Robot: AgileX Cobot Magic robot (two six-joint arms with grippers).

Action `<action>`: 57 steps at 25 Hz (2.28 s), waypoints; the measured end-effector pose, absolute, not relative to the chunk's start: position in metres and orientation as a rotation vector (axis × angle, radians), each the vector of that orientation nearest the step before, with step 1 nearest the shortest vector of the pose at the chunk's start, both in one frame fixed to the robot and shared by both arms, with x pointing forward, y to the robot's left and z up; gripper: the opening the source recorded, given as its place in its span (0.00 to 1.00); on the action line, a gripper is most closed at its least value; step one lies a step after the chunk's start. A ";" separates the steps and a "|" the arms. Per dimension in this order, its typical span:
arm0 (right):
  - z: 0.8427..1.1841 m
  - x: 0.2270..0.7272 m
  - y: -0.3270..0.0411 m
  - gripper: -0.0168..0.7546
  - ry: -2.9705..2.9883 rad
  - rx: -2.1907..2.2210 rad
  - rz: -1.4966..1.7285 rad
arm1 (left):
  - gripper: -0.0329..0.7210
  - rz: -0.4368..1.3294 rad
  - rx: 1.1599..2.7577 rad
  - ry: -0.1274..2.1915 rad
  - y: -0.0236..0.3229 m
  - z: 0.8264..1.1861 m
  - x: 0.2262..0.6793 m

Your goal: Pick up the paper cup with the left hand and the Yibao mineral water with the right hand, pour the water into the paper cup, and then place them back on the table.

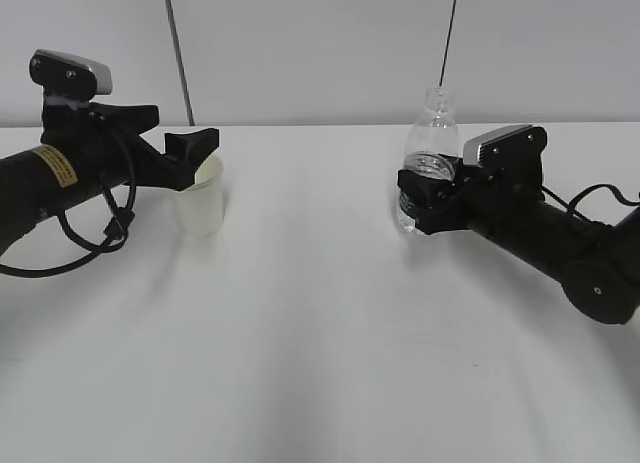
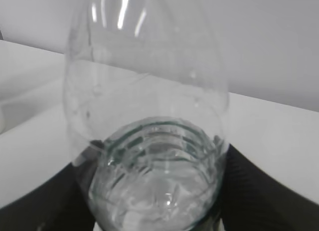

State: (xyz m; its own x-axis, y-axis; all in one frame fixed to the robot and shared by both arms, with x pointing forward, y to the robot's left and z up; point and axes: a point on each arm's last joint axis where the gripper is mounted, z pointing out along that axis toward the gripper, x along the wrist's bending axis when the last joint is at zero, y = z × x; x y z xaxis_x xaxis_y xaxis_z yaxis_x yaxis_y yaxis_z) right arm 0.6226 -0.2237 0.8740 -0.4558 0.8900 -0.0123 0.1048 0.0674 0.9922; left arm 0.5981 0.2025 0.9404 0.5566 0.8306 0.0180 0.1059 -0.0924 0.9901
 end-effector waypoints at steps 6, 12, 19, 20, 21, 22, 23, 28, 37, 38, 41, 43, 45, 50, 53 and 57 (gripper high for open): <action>0.863 0.622 -0.224 0.64 1.676 1.034 1.445 | 0.82 0.736 1.568 0.817 0.202 0.940 0.598; 0.863 0.622 -0.224 0.64 1.676 1.033 1.444 | 0.82 0.736 1.569 0.816 0.202 0.940 0.598; 0.860 0.621 -0.222 0.64 1.708 1.014 1.448 | 0.82 0.736 1.569 0.816 0.202 0.940 0.598; 0.859 0.620 -0.222 0.64 1.718 1.005 1.451 | 0.82 0.736 1.569 0.816 0.202 0.940 0.598; 0.859 0.620 -0.221 0.64 1.725 0.998 1.453 | 0.82 0.736 1.569 0.816 0.202 0.940 0.598; 0.859 0.620 -0.221 0.64 1.729 0.994 1.454 | 0.82 0.736 1.569 0.816 0.202 0.940 0.598; 0.859 0.620 -0.221 0.64 1.731 0.992 1.455 | 0.82 0.736 1.568 0.817 0.202 0.940 0.598; 0.859 0.621 -0.220 0.75 1.736 0.989 1.452 | 0.82 0.736 1.568 0.817 0.202 0.940 0.598; 0.860 0.622 -0.220 0.82 1.733 0.986 1.453 | 0.82 0.736 1.567 0.816 0.202 0.940 0.598; 0.860 0.622 -0.220 0.82 1.732 0.987 1.454 | 0.82 0.736 1.567 0.816 0.202 0.940 0.598; 0.863 0.622 -0.220 0.82 1.727 0.984 1.457 | 0.82 0.736 1.567 0.816 0.202 0.940 0.598; 0.866 0.622 -0.220 0.82 1.718 0.981 1.461 | 0.82 0.736 1.567 0.816 0.202 0.940 0.598; 0.869 0.623 -0.221 0.82 1.711 0.977 1.462 | 0.82 0.736 1.567 0.816 0.202 0.940 0.598; 0.875 0.623 -0.221 0.82 1.719 0.979 1.445 | 0.82 0.736 1.567 0.817 0.202 0.940 0.598; 0.879 0.623 -0.220 0.82 1.719 0.976 1.442 | 0.81 0.736 1.567 0.817 0.202 0.940 0.598; 0.889 0.623 -0.221 0.82 1.698 0.970 1.456 | 0.81 0.736 1.567 0.817 0.202 0.940 0.598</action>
